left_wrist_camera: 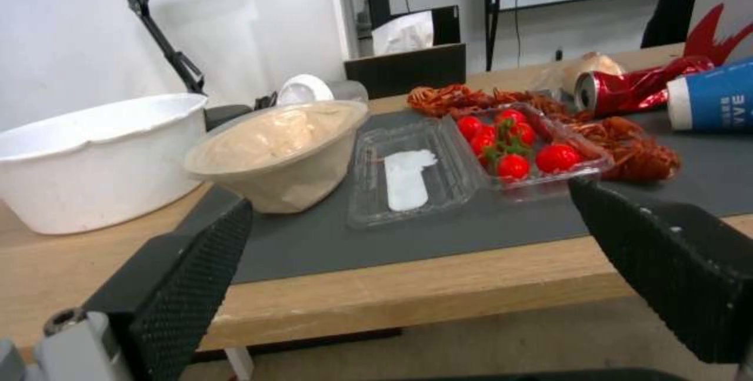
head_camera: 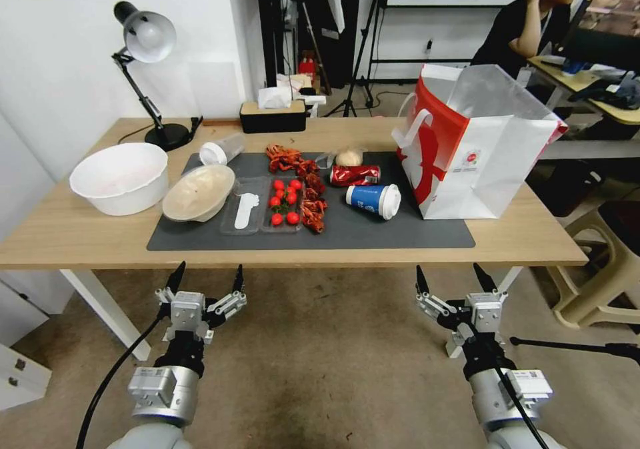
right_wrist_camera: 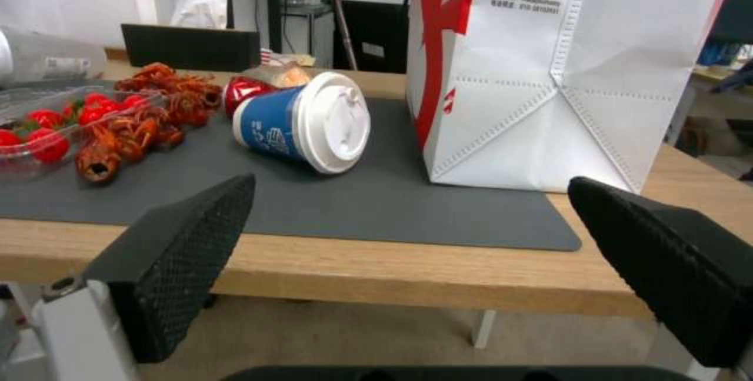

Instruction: Pick up the trash from the table and place it into the takeout bag.

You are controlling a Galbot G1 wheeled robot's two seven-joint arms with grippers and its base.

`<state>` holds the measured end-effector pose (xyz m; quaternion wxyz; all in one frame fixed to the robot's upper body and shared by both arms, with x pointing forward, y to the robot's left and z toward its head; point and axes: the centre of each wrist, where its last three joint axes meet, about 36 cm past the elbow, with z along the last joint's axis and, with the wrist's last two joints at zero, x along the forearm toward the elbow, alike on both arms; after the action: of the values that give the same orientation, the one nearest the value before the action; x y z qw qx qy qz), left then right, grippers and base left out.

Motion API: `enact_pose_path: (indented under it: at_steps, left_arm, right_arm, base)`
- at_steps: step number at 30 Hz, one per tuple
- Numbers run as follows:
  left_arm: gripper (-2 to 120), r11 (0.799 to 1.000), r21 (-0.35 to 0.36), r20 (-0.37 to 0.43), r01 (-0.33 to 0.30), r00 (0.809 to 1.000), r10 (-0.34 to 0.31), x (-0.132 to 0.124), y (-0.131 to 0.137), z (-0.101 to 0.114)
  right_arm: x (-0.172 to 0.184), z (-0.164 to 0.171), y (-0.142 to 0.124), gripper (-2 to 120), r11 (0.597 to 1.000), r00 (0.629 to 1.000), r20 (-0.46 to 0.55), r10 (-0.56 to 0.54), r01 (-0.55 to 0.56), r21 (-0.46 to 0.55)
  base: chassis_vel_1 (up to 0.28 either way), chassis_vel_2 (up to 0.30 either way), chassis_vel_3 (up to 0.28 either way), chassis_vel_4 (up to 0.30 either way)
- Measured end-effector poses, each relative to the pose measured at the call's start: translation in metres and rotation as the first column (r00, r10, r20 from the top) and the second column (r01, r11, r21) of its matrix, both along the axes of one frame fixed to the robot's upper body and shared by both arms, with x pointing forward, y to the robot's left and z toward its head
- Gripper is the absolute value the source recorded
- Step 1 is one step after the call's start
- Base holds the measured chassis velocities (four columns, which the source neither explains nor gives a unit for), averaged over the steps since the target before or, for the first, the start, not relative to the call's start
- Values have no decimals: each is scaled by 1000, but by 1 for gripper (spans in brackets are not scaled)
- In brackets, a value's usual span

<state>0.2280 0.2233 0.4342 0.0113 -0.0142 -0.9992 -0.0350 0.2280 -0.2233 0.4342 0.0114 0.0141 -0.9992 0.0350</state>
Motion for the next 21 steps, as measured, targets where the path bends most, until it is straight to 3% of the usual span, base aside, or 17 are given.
enact_pose_path:
  at_steps: [21]
  left_arm:
    - [100, 1000, 0, 0, 0, 1000, 0, 0, 0, 0]
  right_arm:
    - [0, 0, 0, 100, 1000, 1000, 0, 0, 0, 0]
  base:
    - [0, 0, 0, 0]
